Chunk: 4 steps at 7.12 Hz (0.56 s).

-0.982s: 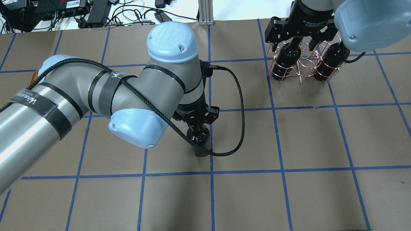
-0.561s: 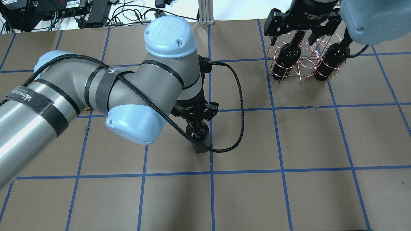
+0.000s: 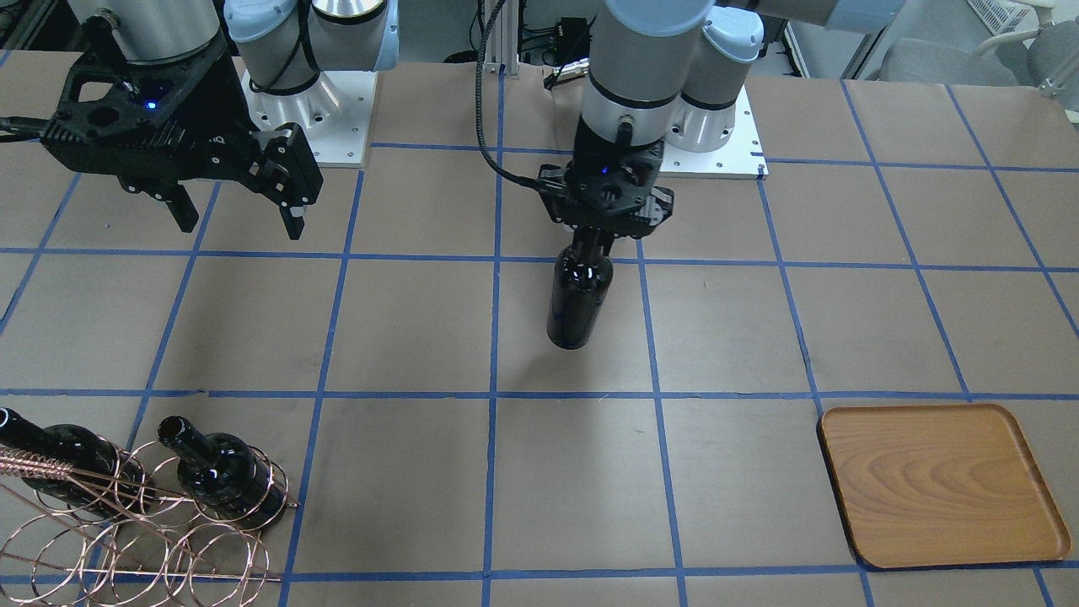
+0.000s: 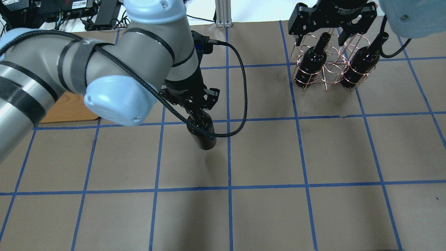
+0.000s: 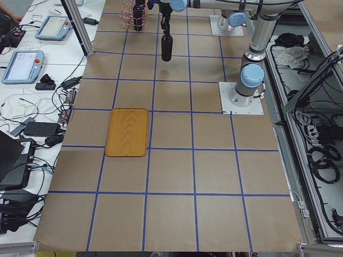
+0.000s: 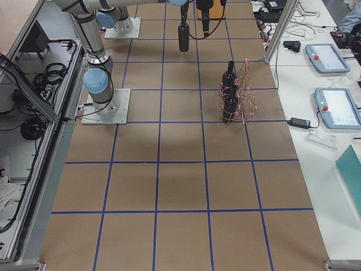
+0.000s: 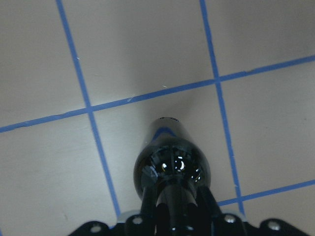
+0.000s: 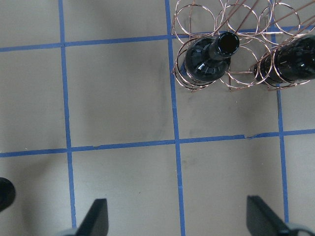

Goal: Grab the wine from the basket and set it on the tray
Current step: 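Carry the bottle with the left gripper and lower it onto the wooden tray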

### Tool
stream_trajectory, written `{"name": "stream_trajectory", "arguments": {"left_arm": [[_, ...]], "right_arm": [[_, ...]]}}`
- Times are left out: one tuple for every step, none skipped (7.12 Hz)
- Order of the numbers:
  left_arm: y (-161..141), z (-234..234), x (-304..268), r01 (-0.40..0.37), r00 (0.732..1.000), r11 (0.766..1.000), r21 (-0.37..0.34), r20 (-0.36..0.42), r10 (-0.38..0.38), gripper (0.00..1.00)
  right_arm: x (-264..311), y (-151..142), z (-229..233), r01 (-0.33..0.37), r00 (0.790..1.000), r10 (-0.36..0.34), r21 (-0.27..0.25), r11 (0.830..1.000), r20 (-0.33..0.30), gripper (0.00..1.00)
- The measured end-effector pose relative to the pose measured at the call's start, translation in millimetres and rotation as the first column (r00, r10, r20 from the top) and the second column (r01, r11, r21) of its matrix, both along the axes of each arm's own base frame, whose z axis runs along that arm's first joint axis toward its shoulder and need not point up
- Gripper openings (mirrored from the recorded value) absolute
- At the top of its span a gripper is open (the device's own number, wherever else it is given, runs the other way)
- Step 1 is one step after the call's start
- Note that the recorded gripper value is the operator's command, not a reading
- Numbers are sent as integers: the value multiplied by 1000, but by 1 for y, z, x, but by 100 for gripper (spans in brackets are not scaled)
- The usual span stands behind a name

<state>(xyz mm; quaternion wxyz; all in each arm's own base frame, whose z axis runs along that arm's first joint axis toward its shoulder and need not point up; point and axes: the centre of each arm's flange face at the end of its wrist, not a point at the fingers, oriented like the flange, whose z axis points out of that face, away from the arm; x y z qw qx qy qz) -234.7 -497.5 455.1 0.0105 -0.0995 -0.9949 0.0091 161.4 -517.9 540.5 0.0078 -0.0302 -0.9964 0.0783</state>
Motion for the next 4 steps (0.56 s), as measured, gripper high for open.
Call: {"name": "stream_trajectory", "arguments": {"left_arm": [[-24, 11, 42, -20, 1000, 1000, -11, 10, 21, 0], [-49, 15, 91, -43, 999, 999, -16, 18, 43, 0], [-72, 17, 141, -64, 998, 998, -20, 23, 64, 0], [-92, 18, 185, -83, 996, 996, -24, 29, 83, 0]], "right_arm": [[1, 2, 1, -2, 1000, 2, 7, 1000, -1, 100], [4, 6, 0, -7, 1000, 7, 16, 1000, 4, 100], [10, 11, 1, -17, 1000, 16, 22, 1000, 16, 100], [17, 20, 8, -29, 999, 28, 16, 999, 29, 100]]}}
